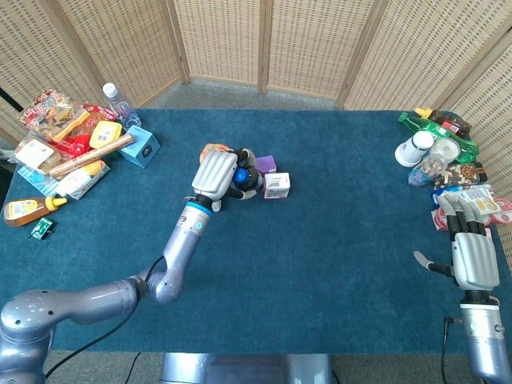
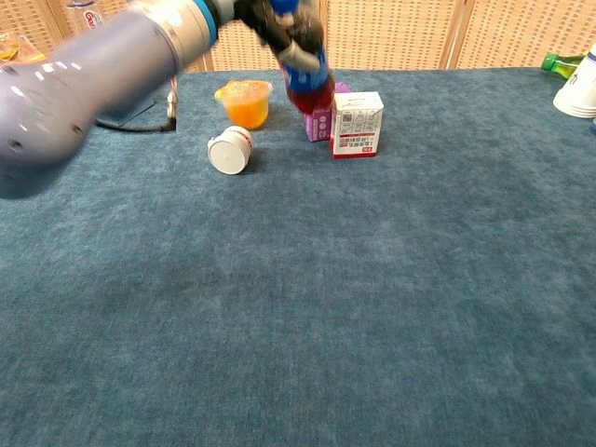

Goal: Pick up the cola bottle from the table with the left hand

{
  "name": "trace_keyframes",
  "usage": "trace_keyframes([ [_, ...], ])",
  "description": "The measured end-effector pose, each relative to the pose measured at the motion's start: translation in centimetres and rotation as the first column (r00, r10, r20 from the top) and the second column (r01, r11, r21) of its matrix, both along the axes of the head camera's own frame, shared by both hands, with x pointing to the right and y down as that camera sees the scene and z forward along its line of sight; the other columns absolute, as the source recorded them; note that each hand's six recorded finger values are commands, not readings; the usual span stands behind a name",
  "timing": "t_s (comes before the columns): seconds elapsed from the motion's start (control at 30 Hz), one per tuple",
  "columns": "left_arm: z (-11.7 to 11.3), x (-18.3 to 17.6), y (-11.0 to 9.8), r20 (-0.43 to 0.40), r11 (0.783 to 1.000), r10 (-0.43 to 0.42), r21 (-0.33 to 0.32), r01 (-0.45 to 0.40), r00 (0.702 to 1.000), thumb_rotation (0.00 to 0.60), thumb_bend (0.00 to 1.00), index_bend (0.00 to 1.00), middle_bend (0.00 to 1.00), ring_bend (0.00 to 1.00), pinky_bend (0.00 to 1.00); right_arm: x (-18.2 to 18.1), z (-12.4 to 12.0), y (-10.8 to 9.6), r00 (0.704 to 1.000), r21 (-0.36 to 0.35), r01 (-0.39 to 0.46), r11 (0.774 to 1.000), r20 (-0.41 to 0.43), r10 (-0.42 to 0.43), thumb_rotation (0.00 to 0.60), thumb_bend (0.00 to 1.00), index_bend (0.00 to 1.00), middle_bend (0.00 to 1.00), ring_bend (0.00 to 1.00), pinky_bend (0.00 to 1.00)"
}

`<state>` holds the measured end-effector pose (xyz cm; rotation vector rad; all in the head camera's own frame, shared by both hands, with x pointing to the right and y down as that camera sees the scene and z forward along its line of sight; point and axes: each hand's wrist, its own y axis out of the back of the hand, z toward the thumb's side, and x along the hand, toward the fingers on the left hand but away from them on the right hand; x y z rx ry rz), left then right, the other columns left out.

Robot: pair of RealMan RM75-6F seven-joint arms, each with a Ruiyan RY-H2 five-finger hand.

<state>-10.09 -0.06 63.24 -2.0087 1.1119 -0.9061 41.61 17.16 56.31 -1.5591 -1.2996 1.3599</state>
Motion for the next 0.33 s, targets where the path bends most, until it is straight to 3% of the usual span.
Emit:
trace_keyframes([
  [0.33, -6.0, -1.6, -1.6, -0.054, 0.995, -0.022, 0.1, 0.027, 0.998, 0.6, 0.16, 0.77, 0.68, 0.53, 0.52, -0.1, -0.1, 0.1, 1.0, 0.004, 0.005, 1.0, -0.008, -0.004, 0.6, 0.0, 0.0, 0.0, 0.0, 0.0],
])
